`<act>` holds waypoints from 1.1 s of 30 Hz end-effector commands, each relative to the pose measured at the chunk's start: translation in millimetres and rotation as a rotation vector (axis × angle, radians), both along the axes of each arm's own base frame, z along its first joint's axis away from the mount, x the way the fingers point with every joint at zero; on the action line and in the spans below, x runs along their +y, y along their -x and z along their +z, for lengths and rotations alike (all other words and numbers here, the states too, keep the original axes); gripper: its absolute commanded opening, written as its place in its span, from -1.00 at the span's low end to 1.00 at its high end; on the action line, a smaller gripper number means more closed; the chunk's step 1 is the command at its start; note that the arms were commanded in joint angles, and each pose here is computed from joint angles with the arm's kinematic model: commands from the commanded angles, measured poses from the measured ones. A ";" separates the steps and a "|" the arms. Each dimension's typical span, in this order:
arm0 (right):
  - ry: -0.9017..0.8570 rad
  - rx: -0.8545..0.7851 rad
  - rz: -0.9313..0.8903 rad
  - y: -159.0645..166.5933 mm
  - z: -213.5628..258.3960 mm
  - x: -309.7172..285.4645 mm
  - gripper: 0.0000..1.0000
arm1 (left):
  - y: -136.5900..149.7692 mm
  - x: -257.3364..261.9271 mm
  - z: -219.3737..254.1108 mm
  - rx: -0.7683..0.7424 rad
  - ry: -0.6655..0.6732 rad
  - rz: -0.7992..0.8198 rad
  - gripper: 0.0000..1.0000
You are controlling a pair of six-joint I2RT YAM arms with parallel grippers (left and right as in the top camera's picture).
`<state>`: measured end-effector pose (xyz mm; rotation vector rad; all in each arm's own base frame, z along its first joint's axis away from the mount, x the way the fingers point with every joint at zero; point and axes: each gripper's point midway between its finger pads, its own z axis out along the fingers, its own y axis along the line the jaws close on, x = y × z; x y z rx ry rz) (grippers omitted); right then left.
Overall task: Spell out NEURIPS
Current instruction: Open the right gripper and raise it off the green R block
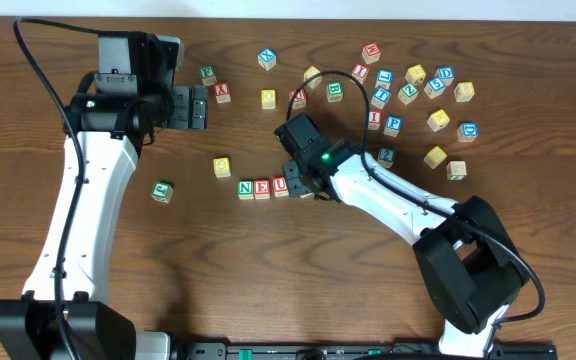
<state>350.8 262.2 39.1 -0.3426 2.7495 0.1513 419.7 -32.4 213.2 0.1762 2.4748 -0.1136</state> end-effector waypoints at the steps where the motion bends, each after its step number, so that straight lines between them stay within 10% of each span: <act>1: 0.040 -0.046 0.004 -11.7 11.6 0.8 -0.31 | -3.5 0.4 12.0 -0.031 -0.001 -0.008 0.96; 33: 0.147 -0.215 -0.166 -74.9 129.9 -46.7 -0.10 | -3.5 0.4 12.0 -0.031 -0.001 -0.008 0.96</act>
